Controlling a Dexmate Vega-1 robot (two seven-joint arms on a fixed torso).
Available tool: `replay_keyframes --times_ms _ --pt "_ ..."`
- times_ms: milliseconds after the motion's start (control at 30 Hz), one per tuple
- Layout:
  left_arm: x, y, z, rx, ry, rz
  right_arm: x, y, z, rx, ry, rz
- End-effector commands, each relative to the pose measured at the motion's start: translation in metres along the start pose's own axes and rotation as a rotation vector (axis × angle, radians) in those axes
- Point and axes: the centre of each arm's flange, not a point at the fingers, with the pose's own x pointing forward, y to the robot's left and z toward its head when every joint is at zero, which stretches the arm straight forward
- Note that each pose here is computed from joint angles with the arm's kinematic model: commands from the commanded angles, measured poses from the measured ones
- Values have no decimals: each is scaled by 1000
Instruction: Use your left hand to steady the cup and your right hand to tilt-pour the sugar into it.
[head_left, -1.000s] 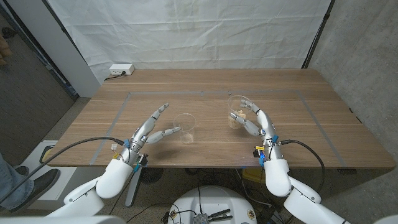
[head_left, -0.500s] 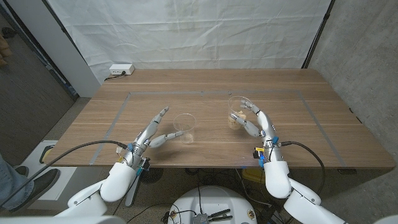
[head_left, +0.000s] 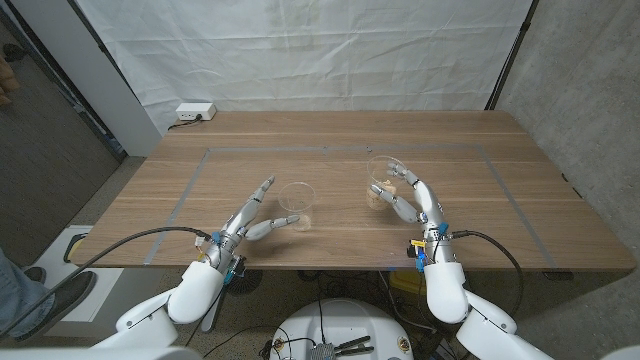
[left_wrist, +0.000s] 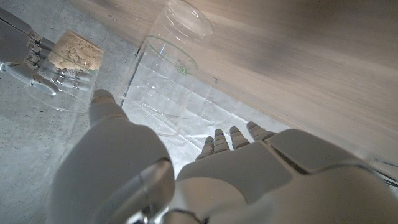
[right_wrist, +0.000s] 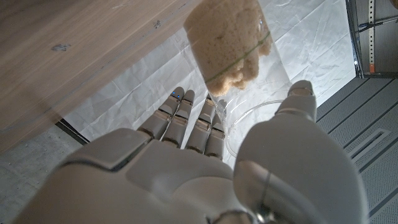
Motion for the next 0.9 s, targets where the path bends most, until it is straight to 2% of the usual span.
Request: replay_keyframes --times_ms 33,267,600,733,900 --pt "7 -5 -1 -8 -1 -6 -5 1 -2 10 3 -9" --pt "18 -7 0 -6 -25 -7 -5 1 -2 5 6 -9" --pt "36 -9 6 5 -70 -47 -9 2 -4 16 11 -23" --pt "48 -9 12 16 -101 -64 -13 1 -5 21 13 -30" --pt "57 -10 17 13 -127 -79 -17 1 -5 23 18 -40"
